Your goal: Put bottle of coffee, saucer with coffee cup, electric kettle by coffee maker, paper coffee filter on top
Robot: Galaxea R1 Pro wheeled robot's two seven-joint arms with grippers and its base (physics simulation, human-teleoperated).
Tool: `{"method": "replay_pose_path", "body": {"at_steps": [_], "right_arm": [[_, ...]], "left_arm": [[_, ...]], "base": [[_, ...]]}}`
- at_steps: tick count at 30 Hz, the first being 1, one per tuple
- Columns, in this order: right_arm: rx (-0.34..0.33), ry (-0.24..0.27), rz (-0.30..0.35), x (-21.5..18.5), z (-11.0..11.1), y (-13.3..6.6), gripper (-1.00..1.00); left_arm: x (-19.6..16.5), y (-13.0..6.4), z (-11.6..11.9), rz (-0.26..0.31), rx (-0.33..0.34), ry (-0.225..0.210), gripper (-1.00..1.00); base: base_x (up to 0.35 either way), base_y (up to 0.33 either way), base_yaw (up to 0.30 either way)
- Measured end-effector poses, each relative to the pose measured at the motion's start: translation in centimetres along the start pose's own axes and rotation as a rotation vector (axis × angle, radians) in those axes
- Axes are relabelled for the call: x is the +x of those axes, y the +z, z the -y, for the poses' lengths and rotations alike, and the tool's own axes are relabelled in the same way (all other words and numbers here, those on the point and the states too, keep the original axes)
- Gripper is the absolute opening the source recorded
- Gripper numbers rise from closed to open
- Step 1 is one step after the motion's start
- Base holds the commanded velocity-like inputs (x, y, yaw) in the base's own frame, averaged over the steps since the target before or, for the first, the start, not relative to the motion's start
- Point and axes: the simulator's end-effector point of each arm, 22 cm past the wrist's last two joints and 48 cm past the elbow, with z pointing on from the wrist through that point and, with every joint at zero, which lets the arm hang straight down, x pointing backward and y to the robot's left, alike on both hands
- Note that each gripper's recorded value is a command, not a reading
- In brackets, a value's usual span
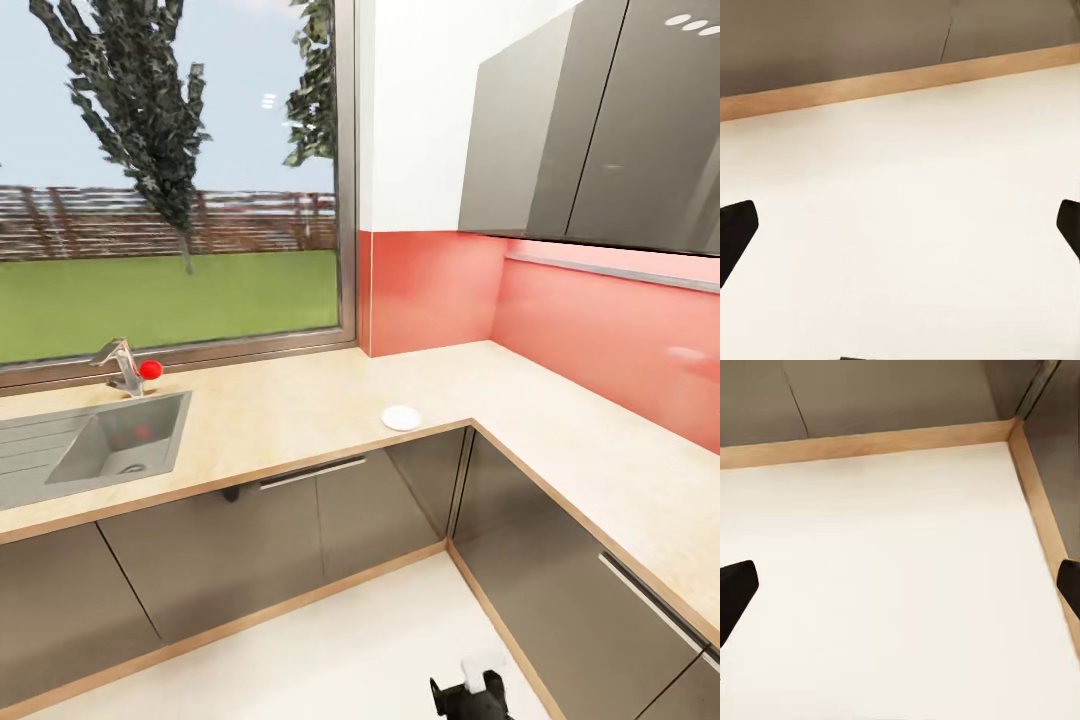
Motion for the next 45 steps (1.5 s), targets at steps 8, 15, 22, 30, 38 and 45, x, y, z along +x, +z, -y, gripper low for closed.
{"method": "replay_pose_path", "body": {"at_steps": [8,15,22,30,38,45], "right_arm": [[0.005,0.010,0.282,-13.4,-0.5,-0.6,1.00],[0.031,0.028,0.555,-27.5,1.1,-4.5,1.00],[-0.040,0.187,0.438,-43.2,3.5,-5.8,1.00],[-0.053,0.228,0.268,-46.1,5.4,-6.8,1.00],[-0.164,0.316,0.146,-45.0,4.6,-7.3,1.00],[-0.169,0.315,0.142,-44.9,4.4,-7.3,1.00]], "left_arm": [[-19.7,2.6,6.1,0.321,0.190,-0.010,1.00],[-40.0,2.1,10.4,0.404,0.312,-0.101,1.00],[-54.6,-2.0,12.0,0.212,0.479,-0.189,1.00],[-54.4,-1.7,10.2,0.004,0.507,-0.251,1.00],[-52.3,-1.1,10.7,-0.062,0.512,-0.243,1.00],[-52.3,-1.2,11.1,-0.063,0.521,-0.244,1.00]], "base": [[0.000,0.000,0.000],[0.000,0.000,0.000],[0.000,0.000,0.000],[0.000,0.000,0.000],[0.054,0.000,0.000],[0.290,-0.069,0.000]]}}
